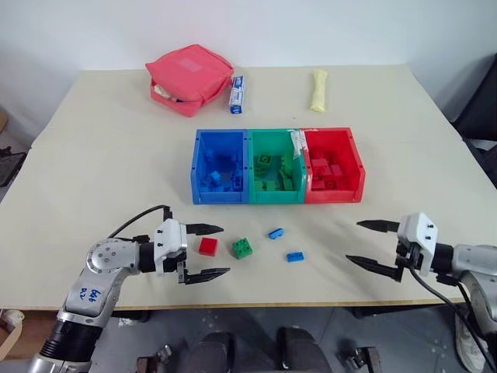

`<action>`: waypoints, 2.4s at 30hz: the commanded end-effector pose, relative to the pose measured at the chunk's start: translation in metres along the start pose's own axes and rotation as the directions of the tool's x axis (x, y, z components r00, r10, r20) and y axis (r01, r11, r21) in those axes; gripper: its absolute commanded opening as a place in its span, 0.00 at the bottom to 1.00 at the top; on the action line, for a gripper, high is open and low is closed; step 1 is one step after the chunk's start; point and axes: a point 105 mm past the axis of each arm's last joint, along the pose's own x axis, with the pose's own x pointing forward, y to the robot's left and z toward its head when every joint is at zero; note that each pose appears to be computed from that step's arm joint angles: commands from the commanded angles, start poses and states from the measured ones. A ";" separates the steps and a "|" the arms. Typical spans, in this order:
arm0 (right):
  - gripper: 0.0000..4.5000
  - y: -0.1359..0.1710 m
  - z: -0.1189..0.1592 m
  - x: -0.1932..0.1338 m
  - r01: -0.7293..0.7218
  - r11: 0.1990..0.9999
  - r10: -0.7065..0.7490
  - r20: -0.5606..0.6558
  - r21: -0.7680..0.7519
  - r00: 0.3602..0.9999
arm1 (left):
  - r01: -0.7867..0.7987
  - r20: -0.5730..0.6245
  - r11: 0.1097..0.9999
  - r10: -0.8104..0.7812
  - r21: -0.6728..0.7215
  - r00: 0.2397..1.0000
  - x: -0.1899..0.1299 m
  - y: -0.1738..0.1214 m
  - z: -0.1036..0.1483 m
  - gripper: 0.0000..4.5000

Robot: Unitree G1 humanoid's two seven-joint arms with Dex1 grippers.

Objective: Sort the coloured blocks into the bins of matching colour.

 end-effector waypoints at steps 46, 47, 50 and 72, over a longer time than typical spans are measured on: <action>0.33 -0.023 0.202 0.214 -0.013 0.998 0.032 0.348 -0.056 0.937 | -0.530 0.021 0.843 0.534 -0.095 0.845 -0.080 0.011 -0.001 1.00; 0.40 -0.024 0.204 0.213 -0.010 0.998 0.033 0.358 -0.066 0.933 | -0.523 0.020 0.847 0.527 -0.097 0.850 -0.079 0.010 -0.001 1.00; 0.63 -0.024 0.204 0.210 -0.012 0.996 0.044 0.367 -0.089 0.929 | -0.510 0.015 0.855 0.513 -0.091 0.858 -0.078 0.010 -0.001 1.00; 0.99 0.004 0.013 0.020 -0.123 0.981 0.121 -0.021 -0.147 0.992 | -0.115 0.008 0.990 0.115 0.076 0.993 -0.020 0.017 0.001 1.00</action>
